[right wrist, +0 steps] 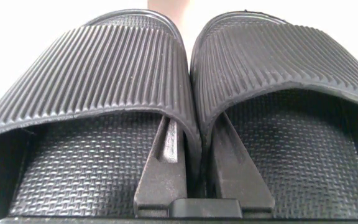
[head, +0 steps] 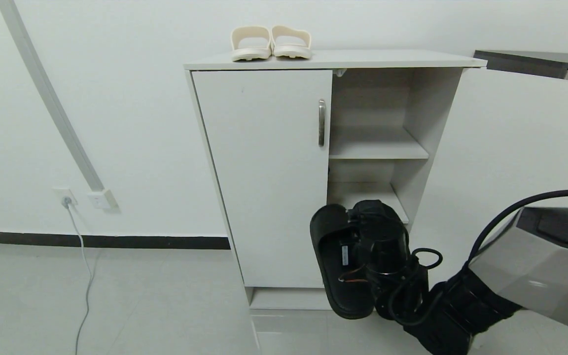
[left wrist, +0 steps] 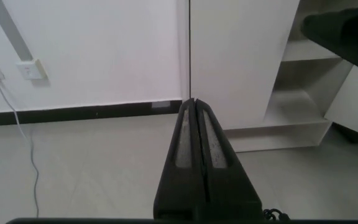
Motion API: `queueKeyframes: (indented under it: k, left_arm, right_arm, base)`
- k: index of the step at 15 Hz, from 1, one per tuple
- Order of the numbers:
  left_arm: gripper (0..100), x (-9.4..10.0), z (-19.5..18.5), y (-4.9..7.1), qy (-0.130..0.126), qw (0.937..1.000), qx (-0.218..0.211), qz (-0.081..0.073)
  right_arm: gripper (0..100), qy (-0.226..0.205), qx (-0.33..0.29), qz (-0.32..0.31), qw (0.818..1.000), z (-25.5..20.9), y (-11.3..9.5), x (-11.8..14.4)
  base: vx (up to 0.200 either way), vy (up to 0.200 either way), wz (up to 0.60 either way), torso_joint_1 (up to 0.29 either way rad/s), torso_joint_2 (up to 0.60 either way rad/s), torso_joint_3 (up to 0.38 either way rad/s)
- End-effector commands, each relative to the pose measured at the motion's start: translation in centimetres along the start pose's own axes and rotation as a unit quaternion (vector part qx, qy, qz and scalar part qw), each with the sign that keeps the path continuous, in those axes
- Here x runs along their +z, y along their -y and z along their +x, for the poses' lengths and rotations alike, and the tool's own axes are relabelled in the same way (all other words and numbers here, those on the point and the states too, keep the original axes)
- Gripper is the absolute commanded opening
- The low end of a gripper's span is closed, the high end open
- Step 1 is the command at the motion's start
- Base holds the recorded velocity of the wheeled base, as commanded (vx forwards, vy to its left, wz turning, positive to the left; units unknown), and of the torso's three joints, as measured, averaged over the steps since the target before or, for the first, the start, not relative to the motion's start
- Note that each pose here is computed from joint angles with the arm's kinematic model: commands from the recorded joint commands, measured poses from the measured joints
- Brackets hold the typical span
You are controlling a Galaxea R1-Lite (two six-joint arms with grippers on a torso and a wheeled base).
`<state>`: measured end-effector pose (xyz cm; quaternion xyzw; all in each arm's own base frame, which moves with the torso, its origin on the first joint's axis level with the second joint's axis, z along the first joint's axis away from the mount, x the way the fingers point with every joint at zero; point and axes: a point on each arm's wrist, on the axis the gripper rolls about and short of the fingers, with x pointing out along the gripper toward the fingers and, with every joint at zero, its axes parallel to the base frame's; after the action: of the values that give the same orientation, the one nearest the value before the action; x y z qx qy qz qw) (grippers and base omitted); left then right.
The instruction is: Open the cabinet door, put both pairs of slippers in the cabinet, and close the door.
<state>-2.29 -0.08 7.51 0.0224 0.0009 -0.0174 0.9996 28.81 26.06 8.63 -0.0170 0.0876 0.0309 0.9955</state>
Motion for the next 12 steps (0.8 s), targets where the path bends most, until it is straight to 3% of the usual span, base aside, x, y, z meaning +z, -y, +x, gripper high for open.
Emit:
queueKeyframes:
  k: [1, 2, 5, 10, 12]
  left_arm:
    - [0, 0.0, 0.0, 0.0, -0.001, 1.0, 0.0, -0.001]
    - [0, 0.0, 0.0, 0.0, -0.002, 1.0, 0.0, -0.003]
    - [0, 0.0, 0.0, 0.0, -0.002, 1.0, 0.0, -0.004]
    - [0, 0.0, 0.0, 0.0, -0.002, 1.0, 0.0, -0.006]
    - [0, 0.0, 0.0, 0.0, -0.002, 1.0, 0.0, -0.007]
  right_arm:
    - [0, -0.024, -0.032, 0.047, 0.998, 1.7, -1.4, 1.3]
    - [0, -0.041, -0.049, 0.057, 0.996, 1.9, -1.6, 1.5]
    - [0, -0.048, -0.056, 0.06, 0.995, 2.0, -1.6, 1.4]
    - [0, -0.067, -0.066, 0.044, 0.995, 2.8, -1.4, -0.6]
    - [0, -0.068, -0.058, 0.041, 0.995, 2.6, -1.5, -1.3]
  base:
    - [0.0, 0.0, 0.0, 0.0, 0.0, 0.0]
    - [0.0, 0.0, 0.0, 0.0, 0.0, 0.0]
    - [0.0, -0.2, 0.0, 0.001, 0.0, 0.001]
    - [0.0, -0.2, 0.0, 0.003, 0.0, 0.003]
    - [0.0, 0.0, 0.0, 0.0, 0.0, 0.0]
